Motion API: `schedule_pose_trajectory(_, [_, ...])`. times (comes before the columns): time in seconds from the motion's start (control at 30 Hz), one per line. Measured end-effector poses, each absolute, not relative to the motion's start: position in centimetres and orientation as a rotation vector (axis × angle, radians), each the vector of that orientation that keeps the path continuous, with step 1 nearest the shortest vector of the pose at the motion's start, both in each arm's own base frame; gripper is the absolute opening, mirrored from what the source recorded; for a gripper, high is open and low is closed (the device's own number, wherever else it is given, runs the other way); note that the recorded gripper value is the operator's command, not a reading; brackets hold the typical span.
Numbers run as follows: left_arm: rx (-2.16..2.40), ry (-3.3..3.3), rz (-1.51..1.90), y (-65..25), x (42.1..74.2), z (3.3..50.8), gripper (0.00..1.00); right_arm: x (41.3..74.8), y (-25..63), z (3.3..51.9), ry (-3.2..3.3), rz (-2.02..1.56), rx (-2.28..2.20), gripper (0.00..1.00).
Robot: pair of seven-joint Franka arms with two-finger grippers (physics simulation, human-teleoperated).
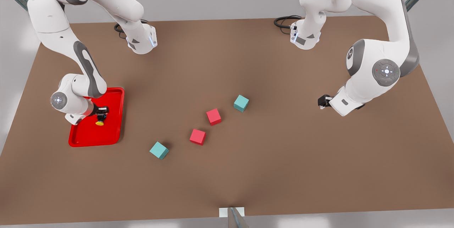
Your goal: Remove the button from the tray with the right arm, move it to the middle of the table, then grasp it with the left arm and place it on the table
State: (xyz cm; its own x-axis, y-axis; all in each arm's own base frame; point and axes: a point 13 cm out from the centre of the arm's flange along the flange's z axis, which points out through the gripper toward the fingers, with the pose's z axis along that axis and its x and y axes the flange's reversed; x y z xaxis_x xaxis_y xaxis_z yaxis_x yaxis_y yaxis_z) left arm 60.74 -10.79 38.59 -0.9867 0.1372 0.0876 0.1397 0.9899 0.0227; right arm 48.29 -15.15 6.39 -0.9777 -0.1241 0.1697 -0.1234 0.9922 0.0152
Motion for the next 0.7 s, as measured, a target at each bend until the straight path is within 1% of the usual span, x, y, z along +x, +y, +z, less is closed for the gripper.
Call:
schedule_pose_trajectory(0.07, [-0.213,-3.048,-0.044,-10.8,60.7,38.6,1.00,51.5,-12.3,11.8,-3.025,0.047,0.288,0.35])
schedule_pose_trajectory(0.13, [-0.213,-3.048,-0.044,-10.8,60.7,38.6,1.00,55.6,-8.5,17.0,-3.071,0.052,0.364,0.35])
schedule_pose_trajectory(0.17, [-0.213,-3.047,-0.044,-10.8,60.7,38.6,1.00,56.8,-6.3,18.8,-3.079,0.034,0.393,0.35])
schedule_pose_trajectory(0.23, [-0.212,-3.046,-0.044,-10.8,60.7,38.6,1.00,57.9,-1.5,20.7,-3.070,-0.015,0.456,0.35])
schedule_pose_trajectory(0.33, [-0.212,-3.045,-0.044,-10.8,60.7,38.6,1.00,59.2,9.5,22.8,-3.047,-0.091,0.607,0.35])
schedule_pose_trajectory(0.43, [-0.212,-3.044,-0.045,-10.8,60.6,38.5,1.00,60.0,23.9,23.2,-3.008,-0.198,0.755,0.35])
schedule_pose_trajectory(0.5, [-0.212,-3.042,-0.045,-10.8,60.6,38.5,1.00,60.4,31.7,22.3,-2.992,-0.250,0.776,0.36])
schedule_pose_trajectory(0.6, [-0.212,-3.040,-0.045,-10.8,60.6,38.4,1.00,61.3,41.0,20.7,-3.023,-0.235,0.725,0.36])
schedule_pose_trajectory(0.7, [-0.211,-3.038,-0.046,-10.8,60.6,38.2,1.00,61.6,48.4,18.5,-3.070,-0.236,0.616,0.36])
